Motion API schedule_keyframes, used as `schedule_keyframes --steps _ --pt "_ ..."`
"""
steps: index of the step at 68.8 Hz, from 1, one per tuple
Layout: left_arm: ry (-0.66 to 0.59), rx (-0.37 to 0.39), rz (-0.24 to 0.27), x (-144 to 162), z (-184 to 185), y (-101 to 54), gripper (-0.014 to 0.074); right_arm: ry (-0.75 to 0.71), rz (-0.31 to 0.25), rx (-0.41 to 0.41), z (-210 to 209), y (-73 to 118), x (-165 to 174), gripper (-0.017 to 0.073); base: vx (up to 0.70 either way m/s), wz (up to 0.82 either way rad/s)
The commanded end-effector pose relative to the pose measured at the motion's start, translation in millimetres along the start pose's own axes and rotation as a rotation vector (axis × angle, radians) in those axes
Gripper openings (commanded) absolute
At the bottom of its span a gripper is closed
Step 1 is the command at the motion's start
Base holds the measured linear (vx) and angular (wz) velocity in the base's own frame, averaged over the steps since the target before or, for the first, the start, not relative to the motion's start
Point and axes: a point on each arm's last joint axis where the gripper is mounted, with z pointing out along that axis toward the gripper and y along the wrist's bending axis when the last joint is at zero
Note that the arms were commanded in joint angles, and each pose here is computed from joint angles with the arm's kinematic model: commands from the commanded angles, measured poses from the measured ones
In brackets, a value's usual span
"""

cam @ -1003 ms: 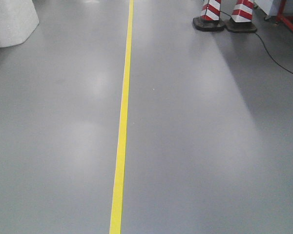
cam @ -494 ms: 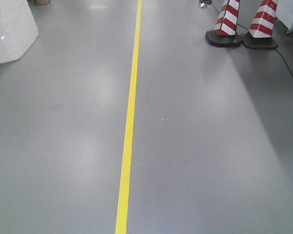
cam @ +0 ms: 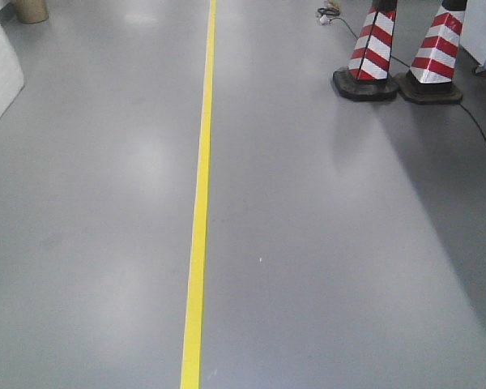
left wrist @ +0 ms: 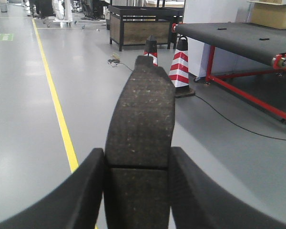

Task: Move and align brake pads A on conveyor
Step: 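Drive along the yellow-lined corridor past the striped cones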

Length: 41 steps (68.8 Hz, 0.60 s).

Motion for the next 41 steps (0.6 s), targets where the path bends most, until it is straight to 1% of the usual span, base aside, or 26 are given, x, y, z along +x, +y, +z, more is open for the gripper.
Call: schedule_keyframes --steps 1,20,41 --pt "-0.101 0.030 0.003 -15.0 -2.1 -3.1 -0.0006 -0.104 -0.004 0.034 -2.2 -3.1 -16.2 -0.0002 0.78 -0.13" --pt "-0.101 0.030 0.003 -15.0 -2.1 -3.1 -0.0006 -0.104 -0.004 0.034 -2.2 -3.1 -16.2 -0.0002 0.81 -0.09" --pt "-0.101 0.030 0.003 -15.0 -2.1 -3.1 -0.0006 -0.104 -0.004 0.034 -2.2 -3.1 -16.2 -0.0002 0.82 0.05"
